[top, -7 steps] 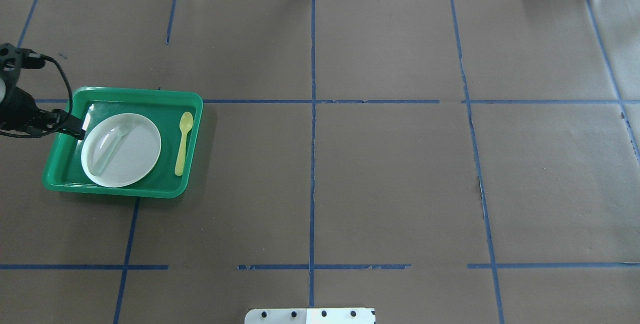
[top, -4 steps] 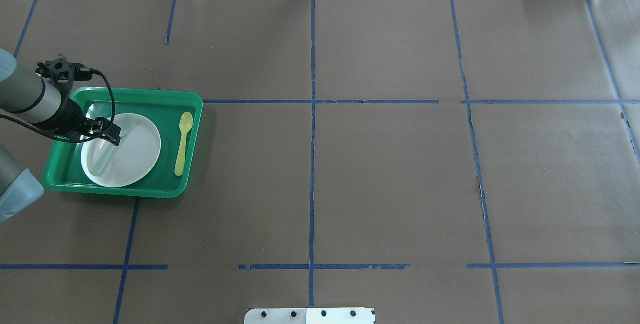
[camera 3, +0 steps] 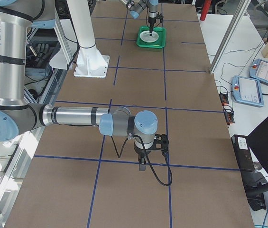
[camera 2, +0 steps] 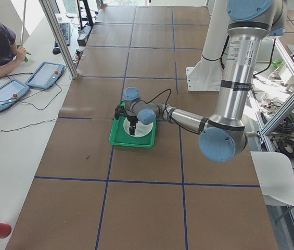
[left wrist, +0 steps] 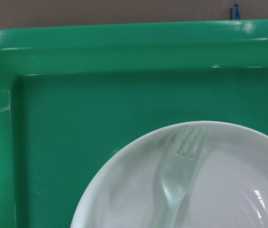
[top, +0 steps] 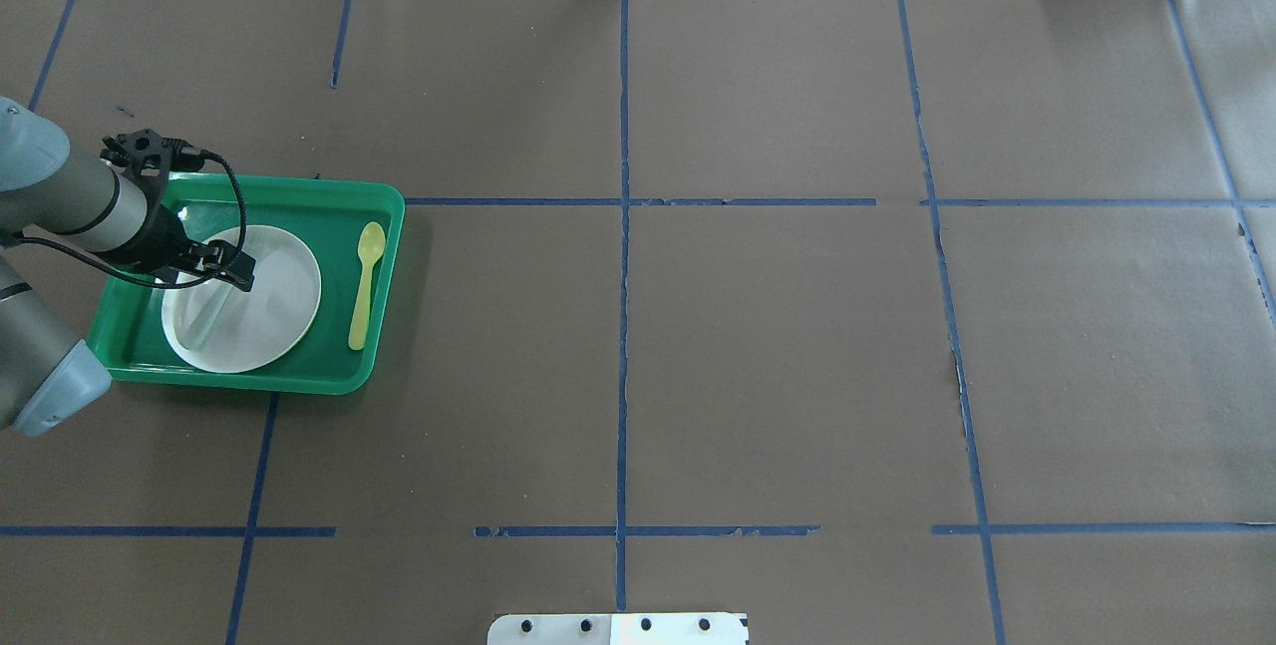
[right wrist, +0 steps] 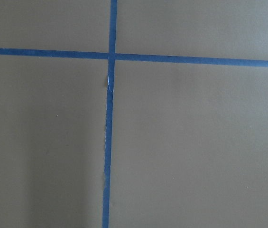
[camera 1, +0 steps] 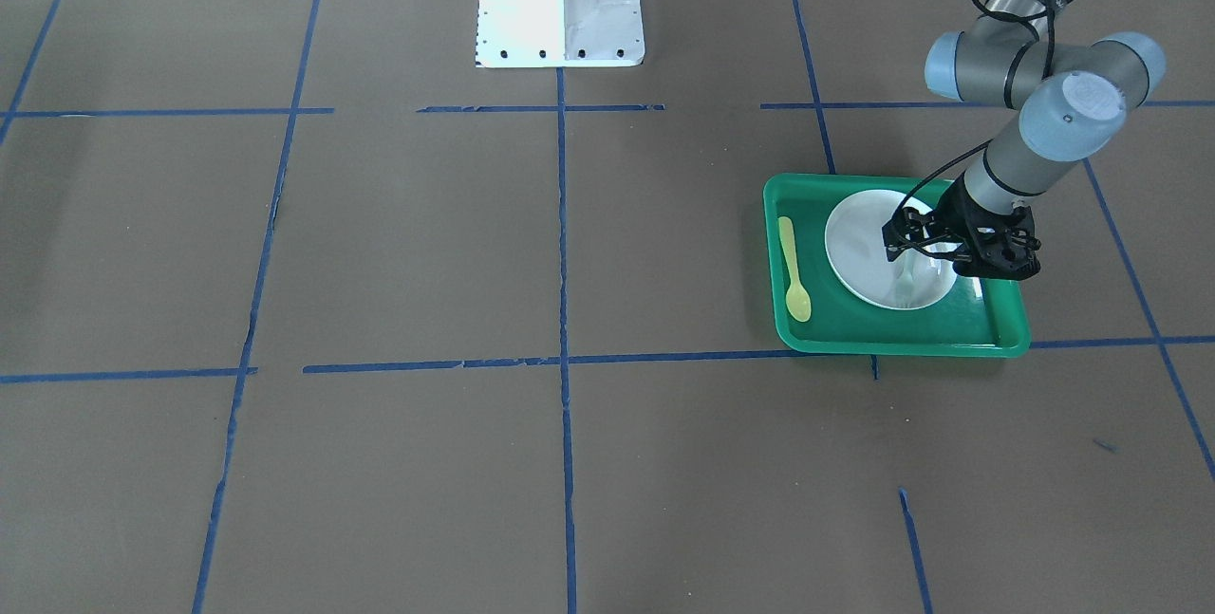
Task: Place fork
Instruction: 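Move the left gripper over the pale green fork on the white plate, then lower the left gripper and grasp the fork's handle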
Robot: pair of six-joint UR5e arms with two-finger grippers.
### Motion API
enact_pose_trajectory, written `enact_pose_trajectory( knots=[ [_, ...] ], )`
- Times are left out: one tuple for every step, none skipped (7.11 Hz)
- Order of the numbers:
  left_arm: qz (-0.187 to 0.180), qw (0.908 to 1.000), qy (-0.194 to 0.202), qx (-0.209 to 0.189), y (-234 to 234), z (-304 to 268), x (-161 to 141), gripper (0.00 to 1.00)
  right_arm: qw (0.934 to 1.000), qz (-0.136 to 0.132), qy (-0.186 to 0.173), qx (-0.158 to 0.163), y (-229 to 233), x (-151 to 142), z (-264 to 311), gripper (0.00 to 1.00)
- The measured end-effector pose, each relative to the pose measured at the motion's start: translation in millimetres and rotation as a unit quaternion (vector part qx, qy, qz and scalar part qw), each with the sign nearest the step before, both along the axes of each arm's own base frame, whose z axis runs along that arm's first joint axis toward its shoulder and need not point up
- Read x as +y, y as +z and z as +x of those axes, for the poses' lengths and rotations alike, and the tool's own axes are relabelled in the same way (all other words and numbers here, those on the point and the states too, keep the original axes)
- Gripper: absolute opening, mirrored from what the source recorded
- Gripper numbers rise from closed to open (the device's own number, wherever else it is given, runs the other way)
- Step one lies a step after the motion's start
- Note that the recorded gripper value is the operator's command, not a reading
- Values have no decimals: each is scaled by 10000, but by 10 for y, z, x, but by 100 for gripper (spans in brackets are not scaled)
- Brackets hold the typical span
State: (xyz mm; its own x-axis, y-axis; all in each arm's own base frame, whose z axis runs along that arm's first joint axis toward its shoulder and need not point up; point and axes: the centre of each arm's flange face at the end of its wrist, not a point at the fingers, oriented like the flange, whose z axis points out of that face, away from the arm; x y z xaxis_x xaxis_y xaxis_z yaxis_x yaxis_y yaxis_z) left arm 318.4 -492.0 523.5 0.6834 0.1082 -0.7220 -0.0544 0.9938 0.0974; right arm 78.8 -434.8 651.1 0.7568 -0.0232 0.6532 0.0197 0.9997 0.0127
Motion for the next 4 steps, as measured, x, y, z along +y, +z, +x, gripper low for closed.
enact_pose_trajectory(
  knots=[
    [9,10000,-13,30,-19,11,-2,96,10000,-1,1,0,0,0,0,100],
    [3,10000,-26,57,-51,33,0,93,10000,-1,2,0,0,0,0,100],
    [-20,10000,-28,72,-70,71,9,91,10000,-2,2,0,0,0,0,100],
    [-55,10000,-23,75,-75,118,28,87,10000,-1,1,0,0,0,0,100]
  ],
)
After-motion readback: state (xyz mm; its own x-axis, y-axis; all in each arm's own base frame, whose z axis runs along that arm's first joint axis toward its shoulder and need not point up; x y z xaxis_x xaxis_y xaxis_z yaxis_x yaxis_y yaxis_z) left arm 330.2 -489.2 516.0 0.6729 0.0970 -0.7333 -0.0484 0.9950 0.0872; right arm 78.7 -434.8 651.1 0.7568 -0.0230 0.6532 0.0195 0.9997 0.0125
